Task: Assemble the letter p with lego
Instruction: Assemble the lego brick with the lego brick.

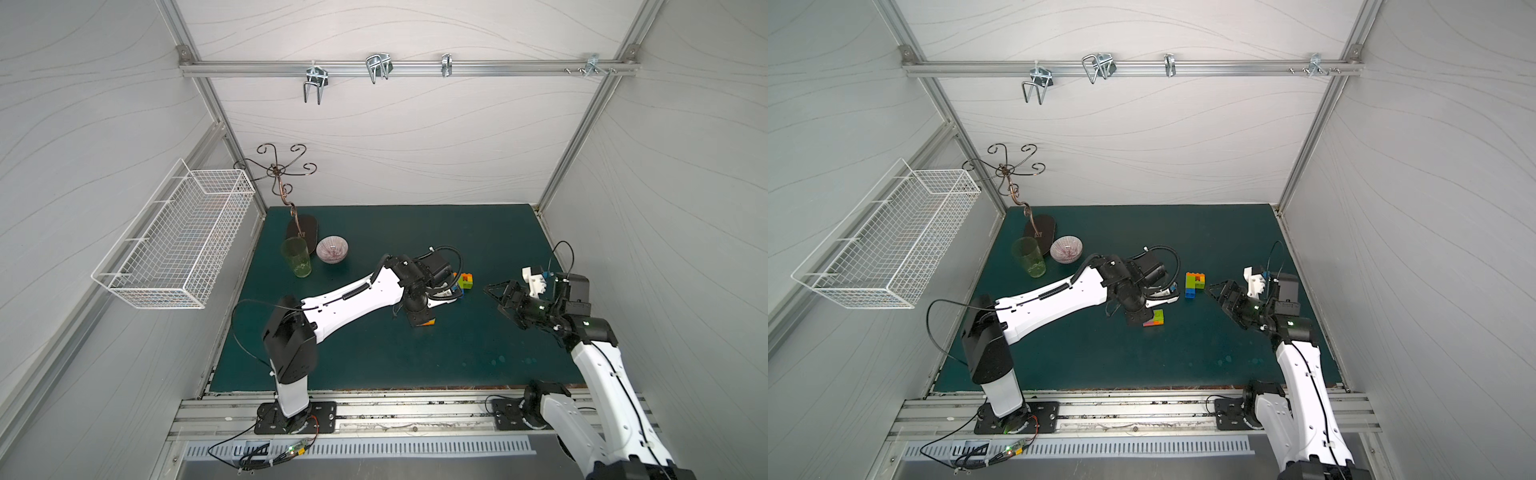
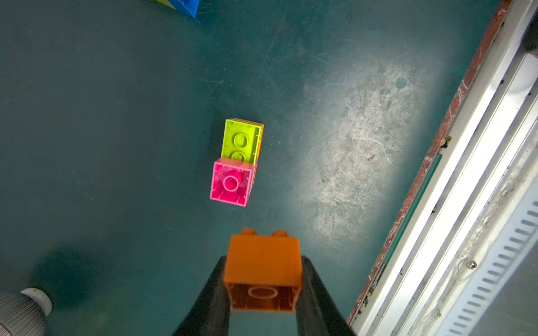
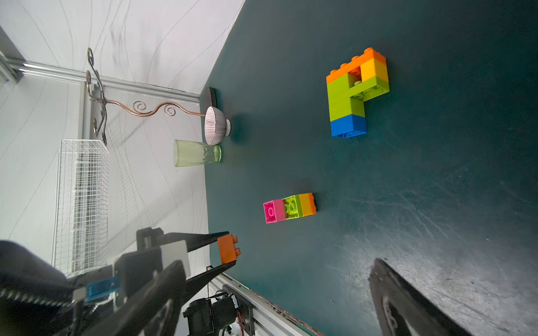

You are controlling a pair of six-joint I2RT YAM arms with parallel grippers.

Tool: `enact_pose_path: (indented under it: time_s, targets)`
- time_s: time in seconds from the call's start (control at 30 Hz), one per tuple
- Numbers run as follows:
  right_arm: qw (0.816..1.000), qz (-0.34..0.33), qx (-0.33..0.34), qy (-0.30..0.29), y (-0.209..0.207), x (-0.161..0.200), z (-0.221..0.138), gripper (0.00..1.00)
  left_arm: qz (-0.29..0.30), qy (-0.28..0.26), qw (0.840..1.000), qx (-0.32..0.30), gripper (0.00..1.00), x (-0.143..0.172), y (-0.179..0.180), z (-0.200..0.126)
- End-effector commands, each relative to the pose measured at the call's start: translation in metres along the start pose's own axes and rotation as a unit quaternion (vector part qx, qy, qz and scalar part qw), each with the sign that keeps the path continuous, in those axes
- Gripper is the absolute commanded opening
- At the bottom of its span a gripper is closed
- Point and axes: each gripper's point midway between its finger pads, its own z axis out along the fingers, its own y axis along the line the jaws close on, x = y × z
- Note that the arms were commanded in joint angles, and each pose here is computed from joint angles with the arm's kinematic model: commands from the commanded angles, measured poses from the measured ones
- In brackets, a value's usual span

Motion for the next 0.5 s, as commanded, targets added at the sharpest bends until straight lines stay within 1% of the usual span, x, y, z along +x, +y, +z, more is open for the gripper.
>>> enact_pose_path:
  time_s: [0.0, 0.07, 0.17, 0.27, 0.4, 0.47]
  targets:
    - [1.000, 0.002, -0.001, -0.004, -0.003, 0.001, -0.002, 0.99, 0.031, 0.023, 0.998, 0.048, 0.20, 0.001, -0.004, -0.003]
    - [1.000, 0.004, -0.005, -0.005, -0.003, 0.000, -0.002, 0.99, 0.036, 0.043, 0.996, 0.064, 0.21, 0.003, -0.006, 0.002]
    - [1.000, 0.006, -0.006, -0.008, -0.003, -0.001, -0.003, 0.99, 0.035, 0.066, 0.995, 0.067, 0.21, 0.005, -0.003, 0.010]
    - [1.000, 0.006, -0.007, -0.006, -0.003, -0.001, -0.003, 0.99, 0.033, 0.064, 0.995, 0.068, 0.21, -0.002, 0.000, 0.008]
    - [1.000, 0.008, -0.009, -0.004, -0.003, -0.001, -0.002, 0.99, 0.042, 0.083, 0.995, 0.047, 0.21, -0.001, 0.007, 0.017]
    - [1.000, 0.009, -0.010, -0.001, -0.003, -0.001, -0.001, 0.99, 0.045, 0.084, 0.995, 0.041, 0.21, -0.001, 0.008, 0.020]
